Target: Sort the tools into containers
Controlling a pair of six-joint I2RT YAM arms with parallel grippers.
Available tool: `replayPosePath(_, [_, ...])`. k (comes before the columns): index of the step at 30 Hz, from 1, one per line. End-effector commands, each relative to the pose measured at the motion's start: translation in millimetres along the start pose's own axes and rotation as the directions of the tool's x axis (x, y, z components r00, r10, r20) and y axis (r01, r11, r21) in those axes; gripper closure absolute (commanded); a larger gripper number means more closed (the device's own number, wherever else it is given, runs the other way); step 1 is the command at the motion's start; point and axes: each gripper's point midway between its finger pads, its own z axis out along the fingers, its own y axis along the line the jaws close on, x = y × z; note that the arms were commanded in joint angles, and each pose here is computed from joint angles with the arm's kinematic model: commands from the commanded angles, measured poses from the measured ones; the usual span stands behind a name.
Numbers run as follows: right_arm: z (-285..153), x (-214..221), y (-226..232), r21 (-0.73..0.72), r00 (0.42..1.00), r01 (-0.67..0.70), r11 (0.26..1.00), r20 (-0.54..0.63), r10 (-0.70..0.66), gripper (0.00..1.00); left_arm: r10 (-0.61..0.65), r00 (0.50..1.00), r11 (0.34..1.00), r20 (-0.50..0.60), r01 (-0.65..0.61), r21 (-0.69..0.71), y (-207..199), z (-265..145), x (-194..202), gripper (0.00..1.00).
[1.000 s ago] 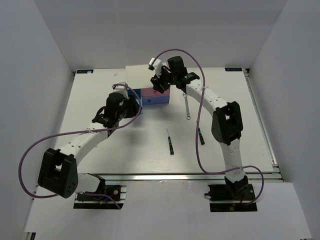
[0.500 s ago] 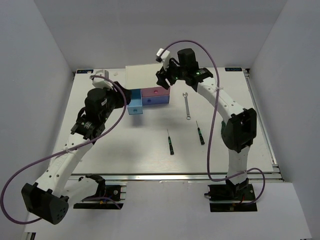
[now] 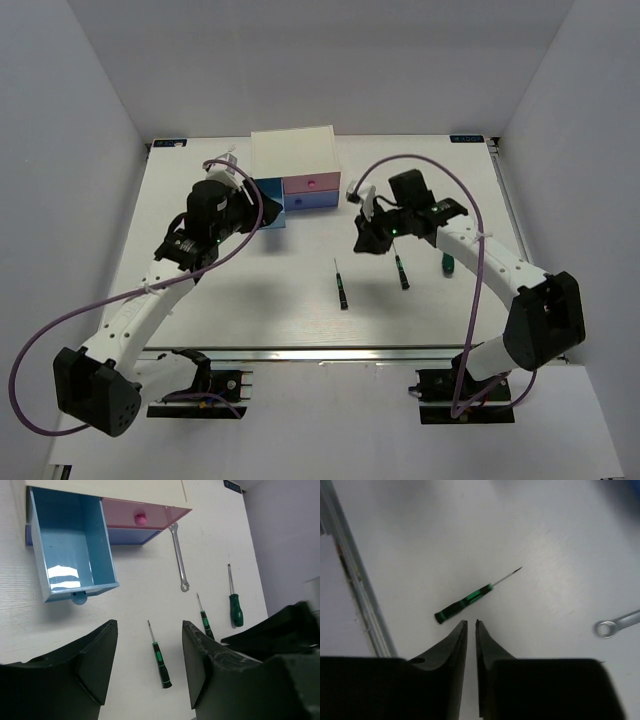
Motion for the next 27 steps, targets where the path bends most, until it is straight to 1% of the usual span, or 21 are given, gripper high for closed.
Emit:
replayPosePath(1, [-0.6,28.4,29.8,-0.032,0.980,-0.196,0.980,-0.049,0.194,0.80,-0.031,1.000,0.997,0.003,0.030,0.065,-11.3,-14.5,4.1,0.36])
replayPosePath(2, [0.5,31.1,33.3,-0.033,0.978,-0.204,0.978,-0.046,0.203,0.75,-0.038,0.999,0.997,0.000,0.038,0.068,-10.8,-16.5,7.0,0.36])
replayPosePath(3, [1.5,36.2,31.3,0.000,0.977,-0.208,0.978,-0.049,0.208,0.67,-0.047,0.999,0.996,-0.001,0.047,0.074,-10.5,-17.8,9.6,0.36])
replayPosePath(4, [4.0,45.2,37.0,0.011,0.968,-0.242,0.970,-0.060,0.242,0.65,-0.054,0.999,0.995,-0.003,0.054,0.083,-10.4,-19.6,12.7,0.36])
replayPosePath(6, [8.0,46.6,31.2,0.049,0.963,-0.265,0.963,-0.029,0.266,0.62,-0.059,0.998,0.991,0.002,0.059,0.120,-10.8,-25.7,21.2,0.36])
replayPosePath(7, [13.2,57.7,33.7,0.070,0.944,-0.325,0.943,-0.038,0.328,0.62,-0.067,0.998,0.989,0.007,0.066,0.130,-10.5,-27.5,23.8,0.36])
replayPosePath(8, [17.0,57.0,28.4,0.099,0.940,-0.337,0.936,-0.014,0.340,0.62,-0.074,0.997,0.989,0.011,0.072,0.133,-6.3,-30.5,30.8,0.36])
replayPosePath(9, [20.5,61.9,22.8,0.160,0.935,-0.349,0.924,-0.013,0.355,0.62,-0.081,0.996,0.988,0.030,0.076,0.135,-5.9,-31.5,29.2,0.36])
replayPosePath(11, [27.8,71.8,24.2,0.219,0.893,-0.439,0.871,-0.001,0.450,0.63,-0.097,0.995,0.989,0.037,0.092,0.113,-2.5,-32.7,29.9,0.36])
replayPosePath(12, [28.8,74.1,17.9,0.283,0.885,-0.450,0.847,0.018,0.465,0.63,-0.099,0.994,0.992,0.036,0.096,0.086,1.6,-33.6,30.0,0.36])
replayPosePath(13, [34.7,74.0,27.8,0.295,0.886,-0.446,0.845,0.013,0.463,0.62,-0.101,0.994,0.992,0.037,0.098,0.076,2.0,-34.8,28.9,0.36])
replayPosePath(14, [38.1,77.4,34.2,0.316,0.865,-0.480,0.818,0.019,0.501,0.62,-0.101,0.994,0.993,0.041,0.098,0.068,2.1,-36.1,26.4,0.37])
replayPosePath(15, [38.3,76.0,33.0,0.350,0.866,-0.482,0.803,0.048,0.498,0.62,-0.100,0.994,0.994,0.045,0.097,0.057,2.5,-38.5,24.3,0.37])
replayPosePath(16, [42.8,74.2,42.3,0.344,0.866,-0.485,0.804,0.062,0.496,0.61,-0.100,0.993,0.994,0.055,0.096,0.060,1.6,-41.9,22.0,0.37])
replayPosePath(17, [47.9,85.6,51.6,0.337,0.845,-0.519,0.785,0.063,0.531,0.61,-0.100,0.993,0.994,0.056,0.097,0.056,2.6,-43.7,22.7,0.37])
replayPosePath(18, [50.0,76.8,51.2,0.345,0.851,-0.519,0.782,0.119,0.512,0.60,-0.102,0.993,0.994,0.053,0.099,0.054,4.7,-45.1,25.9,0.37])
replayPosePath(20, [53.4,81.7,52.5,0.358,0.842,-0.534,0.766,0.145,0.520,0.59,-0.110,0.992,0.992,0.063,0.105,0.076,2.9,-52.3,27.5,0.37])
replayPosePath(21, [54.7,83.0,47.9,0.384,0.833,-0.548,0.743,0.167,0.528,0.56,-0.111,0.992,0.991,0.061,0.106,0.082,3.4,-54.4,30.3,0.37])
replayPosePath(22, [57.4,80.5,45.0,0.384,0.833,-0.550,0.742,0.183,0.523,0.53,-0.111,0.992,0.990,0.057,0.106,0.097,4.0,-58.5,35.9,0.37])
replayPosePath(24, [62.4,84.4,37.1,0.424,0.827,-0.554,0.717,0.181,0.532,0.48,-0.111,0.993,0.989,0.048,0.105,0.104,5.7,-63.1,42.1,0.37])
replayPosePath(27, [69.3,93.1,31.9,0.454,0.825,-0.548,0.703,0.157,0.543,0.47,-0.096,0.994,0.989,0.048,0.090,0.117,4.4,-74.4,44.4,0.37])
